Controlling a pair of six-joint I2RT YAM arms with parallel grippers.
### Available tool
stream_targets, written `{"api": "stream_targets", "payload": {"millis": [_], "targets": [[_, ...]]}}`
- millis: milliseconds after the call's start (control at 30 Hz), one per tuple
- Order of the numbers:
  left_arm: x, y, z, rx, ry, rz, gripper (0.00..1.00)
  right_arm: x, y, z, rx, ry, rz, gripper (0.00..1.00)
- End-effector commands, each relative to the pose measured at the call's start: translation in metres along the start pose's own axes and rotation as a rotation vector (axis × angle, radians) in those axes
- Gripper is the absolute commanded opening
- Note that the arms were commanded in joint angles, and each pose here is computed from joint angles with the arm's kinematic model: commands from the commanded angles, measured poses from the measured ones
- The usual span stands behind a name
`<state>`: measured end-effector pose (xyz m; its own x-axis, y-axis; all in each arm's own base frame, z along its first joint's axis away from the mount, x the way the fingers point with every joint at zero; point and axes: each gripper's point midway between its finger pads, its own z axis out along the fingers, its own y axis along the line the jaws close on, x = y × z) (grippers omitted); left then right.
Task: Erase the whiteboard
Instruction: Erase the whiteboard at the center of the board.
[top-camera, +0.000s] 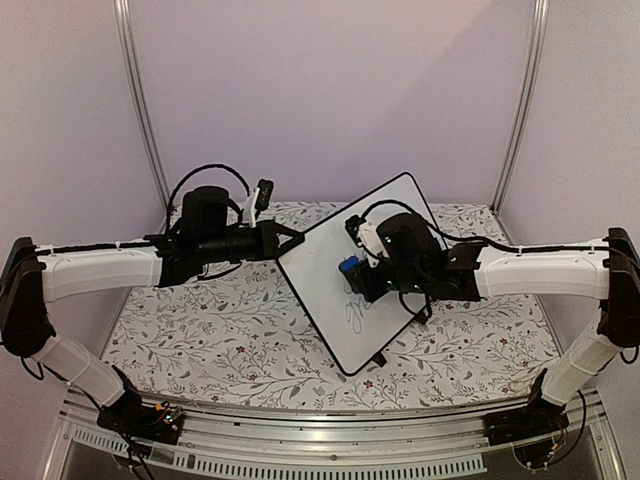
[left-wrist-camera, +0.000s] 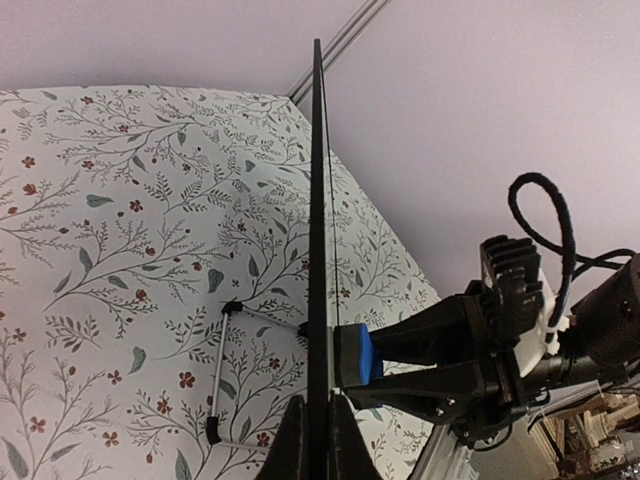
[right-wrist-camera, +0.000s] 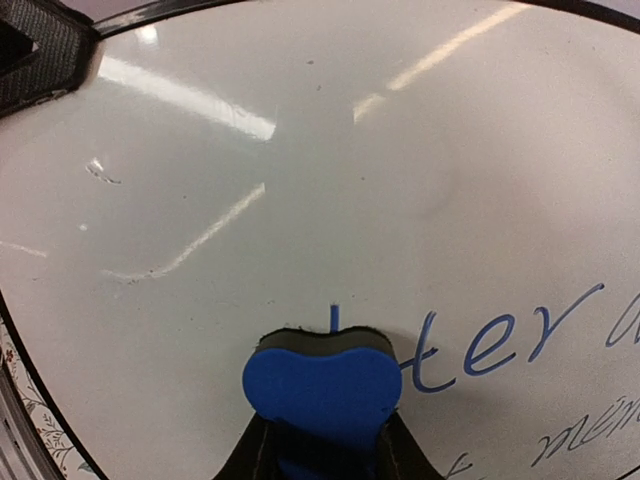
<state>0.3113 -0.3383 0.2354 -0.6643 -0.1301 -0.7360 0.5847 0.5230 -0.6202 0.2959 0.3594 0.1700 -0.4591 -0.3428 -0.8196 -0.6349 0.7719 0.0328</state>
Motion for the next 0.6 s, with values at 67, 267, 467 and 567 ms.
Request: {"api": "stream_targets", "payload": {"millis": [67,267,467,567], "targets": [[0.019,-0.045,-0.001,0.159,0.078,0.041,0.0,0.043,0.006,0.005,-0.043,0.091,0.026,0.16],[0.02,-0.044,-0.001,0.159,0.079,0.04,0.0,0.073,0.016,-0.004,-0.055,0.146,0.021,0.16],[0.019,-0.044,-0.001,0.158,0.076,0.04,0.0,0.093,0.016,-0.008,-0.059,0.179,0.044,0.16],[0.02,-0.044,-0.001,0.158,0.078,0.04,0.0,0.099,0.014,-0.01,-0.049,0.189,0.045,0.16]]}}
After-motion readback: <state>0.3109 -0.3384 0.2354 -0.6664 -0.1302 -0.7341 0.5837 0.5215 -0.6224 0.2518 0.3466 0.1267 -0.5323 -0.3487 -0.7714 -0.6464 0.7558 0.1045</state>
